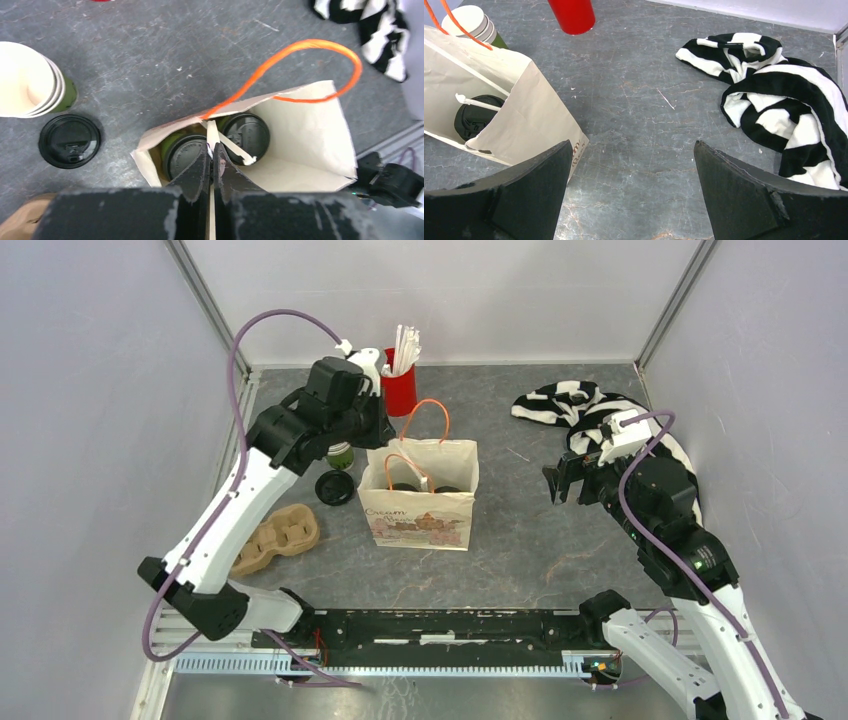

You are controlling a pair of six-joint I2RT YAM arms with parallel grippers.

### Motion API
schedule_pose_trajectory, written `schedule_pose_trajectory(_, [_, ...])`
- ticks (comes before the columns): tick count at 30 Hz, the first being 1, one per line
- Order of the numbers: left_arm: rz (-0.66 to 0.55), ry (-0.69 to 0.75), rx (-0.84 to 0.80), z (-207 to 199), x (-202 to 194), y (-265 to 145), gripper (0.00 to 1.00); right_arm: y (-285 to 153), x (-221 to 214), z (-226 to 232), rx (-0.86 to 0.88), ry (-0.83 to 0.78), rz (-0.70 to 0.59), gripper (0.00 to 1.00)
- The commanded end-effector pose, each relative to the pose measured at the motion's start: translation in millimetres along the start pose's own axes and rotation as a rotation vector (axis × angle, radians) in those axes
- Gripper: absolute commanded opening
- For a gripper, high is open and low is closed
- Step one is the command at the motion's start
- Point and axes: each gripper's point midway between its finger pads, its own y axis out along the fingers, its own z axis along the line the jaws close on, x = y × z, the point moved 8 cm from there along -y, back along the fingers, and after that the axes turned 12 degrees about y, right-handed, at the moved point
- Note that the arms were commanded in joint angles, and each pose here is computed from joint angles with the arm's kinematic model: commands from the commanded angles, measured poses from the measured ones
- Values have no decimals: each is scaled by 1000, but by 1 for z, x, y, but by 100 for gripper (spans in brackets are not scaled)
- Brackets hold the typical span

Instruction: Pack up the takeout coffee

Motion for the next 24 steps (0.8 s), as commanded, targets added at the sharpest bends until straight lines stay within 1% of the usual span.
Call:
schedule_pose_trajectory(1, [-75, -126, -127, -16, 8, -25, 2, -2, 5, 2, 8, 19, -41, 98])
schedule_pose_trajectory(2, [-88, -172, -152, -20, 8, -24, 2, -2, 4, 2, 8, 19, -39, 98])
schedule_pose_trajectory(5, [-70, -292, -276, -34, -1, -10, 2, -2, 5, 3, 16, 25, -39, 98])
schedule_pose_trajectory(6, [-45, -327, -287, -36, -6, -5, 6, -2, 6, 4, 22, 26, -40, 98])
schedule_pose_trajectory(8, [10, -368, -239, -30, -18, 3, 33, -3, 7, 4, 25, 26, -42, 98])
schedule_pose_trajectory(10, [26, -359, -141, -19, -25, -1, 61, -5, 8, 4, 25, 26, -46, 98])
schedule_pose_trajectory(11, [11, -342, -96, -13, -24, -7, 68, -6, 9, 4, 19, 26, -47, 98])
schedule_pose_trajectory(12, [-15, -314, -60, -8, -20, -14, 72, -7, 9, 4, 17, 24, -49, 98])
schedule_pose_trajectory(14, [-58, -251, 6, 0, -11, -32, 78, -8, 10, 2, 5, 16, -48, 98])
schedule_pose_trajectory(17, [-128, -190, 87, 10, 6, -59, 82, -12, 15, -1, -29, 17, -72, 98])
schedule_pose_trajectory(21, [-272, -172, 143, 18, 26, -99, 89, -19, 28, -2, -69, 37, -123, 98])
schedule_pose_trajectory(24, [-327, -158, 157, 20, 33, -115, 89, -24, 36, 0, -51, 31, -158, 98])
